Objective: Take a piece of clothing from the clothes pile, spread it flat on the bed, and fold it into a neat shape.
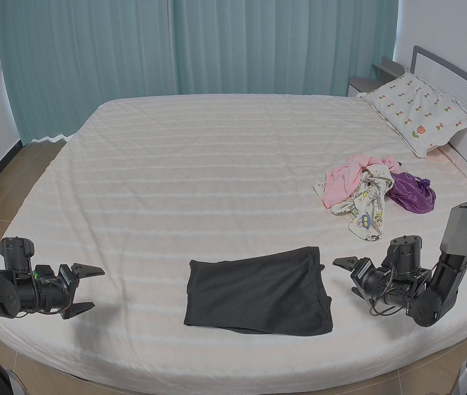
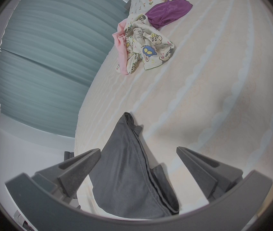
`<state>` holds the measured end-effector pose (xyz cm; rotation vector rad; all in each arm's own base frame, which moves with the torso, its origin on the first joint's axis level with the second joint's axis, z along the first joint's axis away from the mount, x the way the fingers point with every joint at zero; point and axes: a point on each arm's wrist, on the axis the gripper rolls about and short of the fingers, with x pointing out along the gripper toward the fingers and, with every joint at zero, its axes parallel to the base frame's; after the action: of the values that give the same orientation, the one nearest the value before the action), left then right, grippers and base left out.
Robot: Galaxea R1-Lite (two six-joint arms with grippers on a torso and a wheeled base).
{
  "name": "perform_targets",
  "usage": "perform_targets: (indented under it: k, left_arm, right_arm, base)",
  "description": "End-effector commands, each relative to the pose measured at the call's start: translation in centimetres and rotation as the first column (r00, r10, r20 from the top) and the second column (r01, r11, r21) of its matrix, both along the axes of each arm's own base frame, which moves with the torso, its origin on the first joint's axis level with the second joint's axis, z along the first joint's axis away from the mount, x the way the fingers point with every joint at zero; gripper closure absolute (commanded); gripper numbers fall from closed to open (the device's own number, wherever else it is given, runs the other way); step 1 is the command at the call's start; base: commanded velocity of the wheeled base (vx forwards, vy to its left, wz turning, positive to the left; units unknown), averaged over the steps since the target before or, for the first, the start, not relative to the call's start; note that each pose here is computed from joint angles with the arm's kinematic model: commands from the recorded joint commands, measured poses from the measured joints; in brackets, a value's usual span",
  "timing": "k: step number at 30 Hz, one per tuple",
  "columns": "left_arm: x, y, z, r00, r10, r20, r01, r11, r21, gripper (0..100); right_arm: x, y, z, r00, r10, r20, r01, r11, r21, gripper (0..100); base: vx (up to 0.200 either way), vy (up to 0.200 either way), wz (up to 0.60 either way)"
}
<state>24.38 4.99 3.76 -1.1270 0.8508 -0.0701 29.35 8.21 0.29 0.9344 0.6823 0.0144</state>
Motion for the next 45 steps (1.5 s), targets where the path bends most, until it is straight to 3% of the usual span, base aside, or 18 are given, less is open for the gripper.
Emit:
perform_targets:
  k: [1,12,30,38,45]
  left_arm:
    - [0.0,0.0,0.0,1.000,-0.001,0.003,0.001,1.000,0.002,0]
    - [-0.1,0.0,-0.1,1.000,0.001,-0.003,-0.001,1.000,-0.002,0]
    - [0.0,-1.3,0.1,0.999,-0.046,0.000,0.046,0.999,0.002,0]
    - [0.4,-5.7,-0.3,0.996,-0.076,-0.039,0.081,0.985,0.155,0]
    - [1.4,-10.0,-0.3,0.984,-0.175,-0.005,0.171,0.952,0.254,0]
  right_arm:
    - [-1.5,0.2,-0.9,0.999,0.014,-0.043,-0.014,1.000,0.000,0]
    - [-1.7,0.2,-1.1,0.999,0.013,-0.042,-0.013,1.000,0.000,0]
    - [-1.7,0.2,-1.0,0.999,0.012,-0.035,-0.012,1.000,-0.002,0]
    - [-1.8,0.3,-0.9,0.999,0.017,-0.028,-0.017,1.000,-0.002,0]
    - [-2.1,0.6,-1.1,0.999,0.029,-0.037,-0.029,1.000,-0.005,0]
  base:
    - [0.000,0.000,0.00]
    - [0.000,0.000,0.00]
    - [0.000,-0.200,0.00]
    - [0.000,-0.150,0.00]
    - [0.000,0.000,0.00]
